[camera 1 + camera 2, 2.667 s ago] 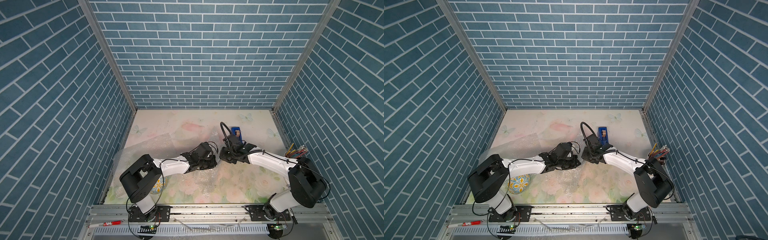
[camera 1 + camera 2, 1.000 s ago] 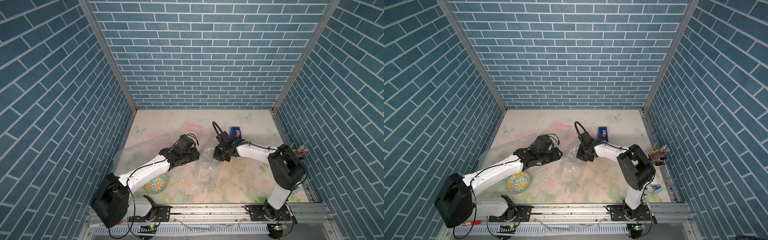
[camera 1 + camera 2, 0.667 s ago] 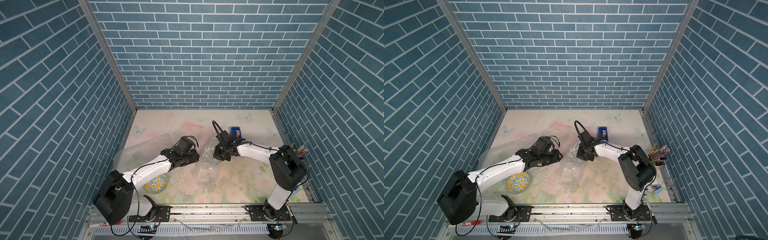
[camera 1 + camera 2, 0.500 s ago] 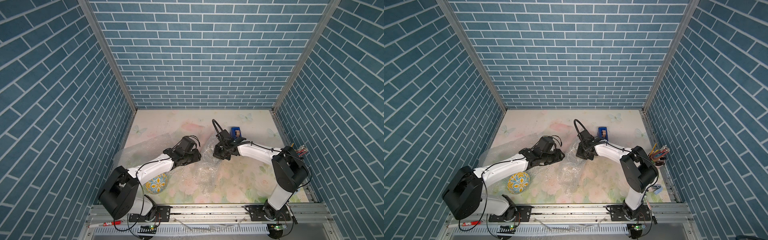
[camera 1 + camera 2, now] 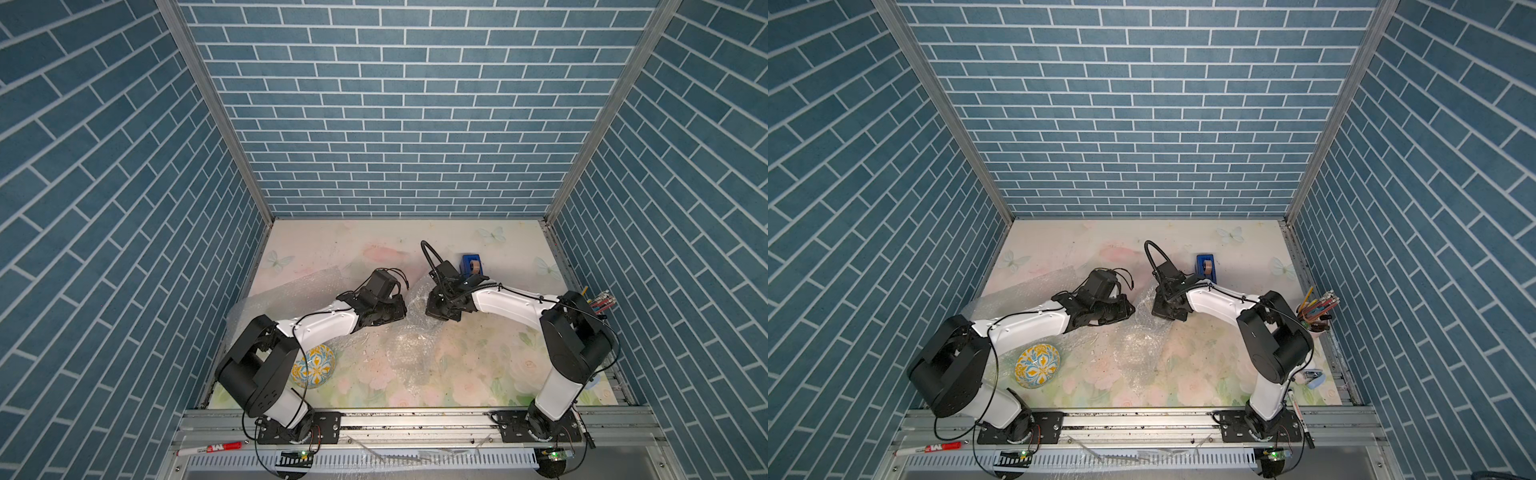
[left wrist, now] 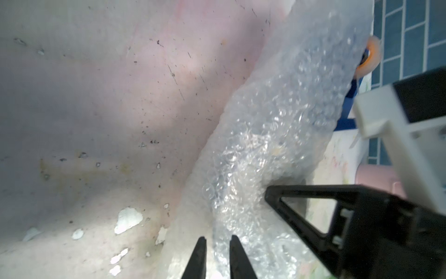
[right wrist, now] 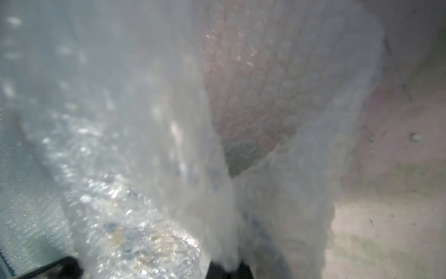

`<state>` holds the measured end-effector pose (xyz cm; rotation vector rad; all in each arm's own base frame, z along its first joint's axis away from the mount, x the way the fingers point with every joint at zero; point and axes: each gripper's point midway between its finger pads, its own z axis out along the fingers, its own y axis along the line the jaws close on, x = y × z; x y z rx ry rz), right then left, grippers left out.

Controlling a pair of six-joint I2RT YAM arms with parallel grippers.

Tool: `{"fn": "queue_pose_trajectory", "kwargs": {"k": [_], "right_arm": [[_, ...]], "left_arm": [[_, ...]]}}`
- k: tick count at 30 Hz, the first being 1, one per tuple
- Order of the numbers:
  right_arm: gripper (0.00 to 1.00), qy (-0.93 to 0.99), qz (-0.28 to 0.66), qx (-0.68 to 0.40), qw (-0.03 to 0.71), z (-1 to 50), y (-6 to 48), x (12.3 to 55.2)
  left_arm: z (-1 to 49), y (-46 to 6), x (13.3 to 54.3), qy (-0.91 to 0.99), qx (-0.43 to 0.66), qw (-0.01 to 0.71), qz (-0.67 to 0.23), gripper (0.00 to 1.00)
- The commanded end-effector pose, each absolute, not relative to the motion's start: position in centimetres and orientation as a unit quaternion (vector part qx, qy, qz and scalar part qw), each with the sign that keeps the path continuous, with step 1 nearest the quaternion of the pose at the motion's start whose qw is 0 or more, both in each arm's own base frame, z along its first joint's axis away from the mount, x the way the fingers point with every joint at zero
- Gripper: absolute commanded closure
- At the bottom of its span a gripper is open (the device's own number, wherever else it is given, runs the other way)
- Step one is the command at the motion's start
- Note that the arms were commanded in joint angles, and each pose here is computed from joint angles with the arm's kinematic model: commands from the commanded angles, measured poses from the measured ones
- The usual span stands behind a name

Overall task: Wrap bowls in bubble wrap
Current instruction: Wrap the bowl in bubble wrap.

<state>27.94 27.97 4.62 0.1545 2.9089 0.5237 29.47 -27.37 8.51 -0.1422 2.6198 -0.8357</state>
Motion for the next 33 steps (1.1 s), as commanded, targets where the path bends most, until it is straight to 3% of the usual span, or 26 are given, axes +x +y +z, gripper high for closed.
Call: {"fn": "queue_pose_trajectory", "kwargs": {"k": [1,6,22,33], "right_arm": [[1.00,0.982,0.162,0.044,0.082,3.3,28.0,27.7],[0.98,0.982,0.169,0.043,0.074,2.9,28.4,27.7],[0.98,0.967,0.233,0.080,0.056,2.8,30.2,27.3],[0.69,0.962,0.205,0.067,0.167,12.1,26.1,28.1]], "left_arm": [[8.6,-28.3,29.9,0.933,-0.039,0.191,-0.303,0.86],[9.0,-29.0,29.9,0.931,-0.032,0.192,-0.308,0.92],[7.0,-32.1,29.4,0.939,-0.024,0.153,-0.306,0.93],[4.3,-31.3,29.0,0.955,-0.035,0.124,-0.269,0.93]]}}
